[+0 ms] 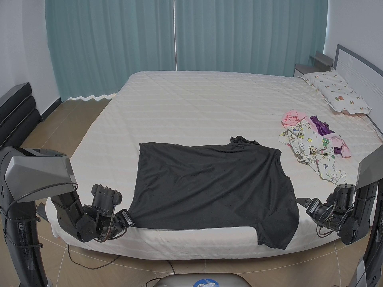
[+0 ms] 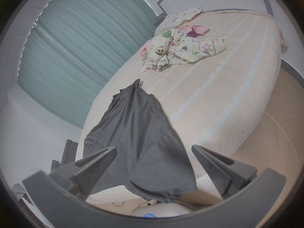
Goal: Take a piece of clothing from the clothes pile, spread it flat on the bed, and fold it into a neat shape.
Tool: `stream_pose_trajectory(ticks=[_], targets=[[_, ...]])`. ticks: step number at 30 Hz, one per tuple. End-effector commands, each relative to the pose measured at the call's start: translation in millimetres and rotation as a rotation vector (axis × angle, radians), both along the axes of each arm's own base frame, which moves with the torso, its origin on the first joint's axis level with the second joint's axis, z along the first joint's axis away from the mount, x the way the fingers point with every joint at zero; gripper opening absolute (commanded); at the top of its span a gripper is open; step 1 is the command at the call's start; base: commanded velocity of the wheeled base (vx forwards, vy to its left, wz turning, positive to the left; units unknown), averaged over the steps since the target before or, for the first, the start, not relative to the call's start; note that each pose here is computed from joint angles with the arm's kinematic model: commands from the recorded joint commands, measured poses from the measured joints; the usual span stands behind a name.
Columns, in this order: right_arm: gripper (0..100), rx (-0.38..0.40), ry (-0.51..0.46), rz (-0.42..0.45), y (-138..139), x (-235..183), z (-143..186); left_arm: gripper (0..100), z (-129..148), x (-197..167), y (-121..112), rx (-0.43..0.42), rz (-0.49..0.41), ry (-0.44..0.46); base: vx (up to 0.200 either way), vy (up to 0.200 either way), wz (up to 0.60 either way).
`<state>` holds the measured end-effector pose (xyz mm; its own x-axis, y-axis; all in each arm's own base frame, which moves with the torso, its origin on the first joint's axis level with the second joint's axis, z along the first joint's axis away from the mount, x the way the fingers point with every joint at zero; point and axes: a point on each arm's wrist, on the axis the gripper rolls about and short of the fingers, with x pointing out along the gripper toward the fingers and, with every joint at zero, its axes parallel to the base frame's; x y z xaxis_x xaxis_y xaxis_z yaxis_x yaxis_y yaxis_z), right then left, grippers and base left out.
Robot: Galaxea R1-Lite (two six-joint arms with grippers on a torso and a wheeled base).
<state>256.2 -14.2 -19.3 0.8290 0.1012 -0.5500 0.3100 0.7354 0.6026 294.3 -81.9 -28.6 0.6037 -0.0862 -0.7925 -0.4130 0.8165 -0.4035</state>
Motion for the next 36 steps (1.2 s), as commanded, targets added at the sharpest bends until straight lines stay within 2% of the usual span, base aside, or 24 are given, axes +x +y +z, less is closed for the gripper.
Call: stream_pose_trajectory(ticks=[1,8,13,26,36], targets=[[100,-0.009,0.04,0.001,-10.5,-2.9,-10.2,0,1.8,1.7,4.1,-0.026,0.0,0.0,0.0,0.0,0.0],[100,-0.031,0.041,0.093,-0.4,12.4,-20.3,0,2.6,5.5,8.5,-0.056,0.016,-0.004,0.0,0.0,0.0],[100,-0.029,0.067,0.114,4.0,32.3,-21.6,0,4.1,7.7,12.4,-0.084,0.036,-0.006,0.0,0.0,0.0],[100,-0.032,0.081,0.083,-7.2,77.1,-30.1,0,8.1,10.6,18.8,-0.111,0.042,-0.016,0.0,0.0,0.0],[100,-0.037,0.066,0.083,-8.1,87.9,-35.8,0,7.0,11.3,18.7,-0.111,0.042,-0.014,0.0,0.0,0.0]])
